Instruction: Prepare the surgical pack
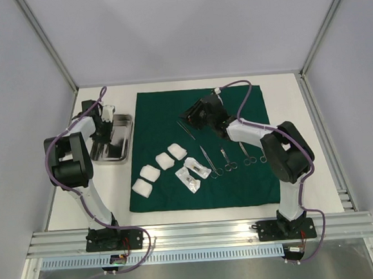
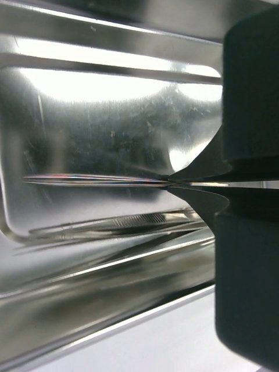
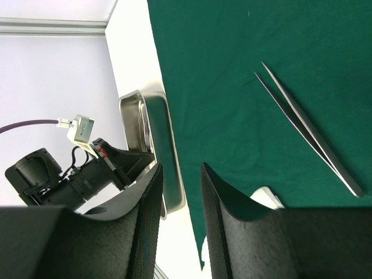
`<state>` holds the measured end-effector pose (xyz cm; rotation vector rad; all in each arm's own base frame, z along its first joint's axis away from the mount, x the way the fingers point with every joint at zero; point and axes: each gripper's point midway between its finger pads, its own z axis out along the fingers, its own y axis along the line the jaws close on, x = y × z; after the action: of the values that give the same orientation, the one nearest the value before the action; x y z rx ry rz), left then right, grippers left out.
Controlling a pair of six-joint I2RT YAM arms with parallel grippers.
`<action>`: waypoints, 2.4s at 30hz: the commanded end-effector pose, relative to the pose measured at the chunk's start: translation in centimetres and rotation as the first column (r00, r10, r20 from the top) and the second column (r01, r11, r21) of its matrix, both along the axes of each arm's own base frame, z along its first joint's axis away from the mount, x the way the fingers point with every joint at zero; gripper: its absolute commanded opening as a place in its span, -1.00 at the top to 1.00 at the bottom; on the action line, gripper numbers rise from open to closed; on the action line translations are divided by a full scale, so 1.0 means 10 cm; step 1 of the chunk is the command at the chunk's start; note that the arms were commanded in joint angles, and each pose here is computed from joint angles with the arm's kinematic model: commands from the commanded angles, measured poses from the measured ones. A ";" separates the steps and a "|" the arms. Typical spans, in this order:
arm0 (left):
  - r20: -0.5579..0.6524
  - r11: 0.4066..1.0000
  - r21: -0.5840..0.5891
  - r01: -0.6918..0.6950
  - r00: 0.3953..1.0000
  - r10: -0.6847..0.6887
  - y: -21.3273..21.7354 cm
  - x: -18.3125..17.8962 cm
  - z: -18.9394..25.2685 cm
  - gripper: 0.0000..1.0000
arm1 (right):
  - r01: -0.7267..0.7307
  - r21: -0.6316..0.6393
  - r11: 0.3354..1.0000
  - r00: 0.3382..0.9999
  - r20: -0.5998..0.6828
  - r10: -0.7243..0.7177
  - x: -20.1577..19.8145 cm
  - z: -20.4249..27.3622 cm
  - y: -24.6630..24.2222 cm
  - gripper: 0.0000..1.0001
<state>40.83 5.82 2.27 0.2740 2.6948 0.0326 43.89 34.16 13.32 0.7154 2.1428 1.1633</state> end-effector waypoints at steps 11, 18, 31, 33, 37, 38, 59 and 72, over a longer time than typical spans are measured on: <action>0.040 0.998 -0.006 -0.063 0.997 0.063 0.13 0.05 0.10 0.92 | -0.013 -0.130 0.991 0.996 0.089 0.024 0.03 0.15 -0.14 0.31; 0.064 0.999 -0.025 -0.048 0.997 0.049 0.09 0.06 0.20 0.56 | -0.022 -0.450 0.893 0.990 0.116 0.083 0.15 0.03 -0.41 0.30; 0.149 1.000 0.003 -0.026 0.989 0.026 0.10 0.07 0.62 0.46 | -0.392 -0.701 0.596 0.881 -0.098 0.463 0.33 -0.39 -0.14 0.26; 0.149 1.000 -0.008 -0.014 0.989 0.015 0.07 0.05 0.65 0.46 | -0.436 -0.702 0.563 0.860 -0.141 0.490 0.28 -0.50 -0.10 0.26; 0.145 1.000 -0.023 0.001 0.989 0.002 0.03 0.00 0.69 0.45 | -0.469 -0.728 0.501 0.844 -0.201 0.497 0.28 -0.74 -0.08 0.26; 0.142 1.000 -0.022 0.005 0.990 -0.002 0.03 -0.01 0.67 0.46 | -0.447 -0.748 0.491 0.855 -0.196 0.480 0.33 -0.73 -0.11 0.26; 0.146 0.999 -0.025 0.020 0.989 -0.016 0.01 -0.06 0.70 0.45 | -0.395 -0.790 0.468 0.882 -0.183 0.435 0.27 -0.71 -0.05 0.99; 0.198 0.943 -0.246 0.225 0.964 -0.178 -0.69 -0.29 1.18 0.19 | -0.017 -0.320 0.947 0.986 0.154 0.070 0.22 0.50 0.36 0.99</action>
<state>38.58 2.29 10.85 0.3457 2.5207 -0.2019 44.75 34.76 12.43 0.1482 2.3638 0.5407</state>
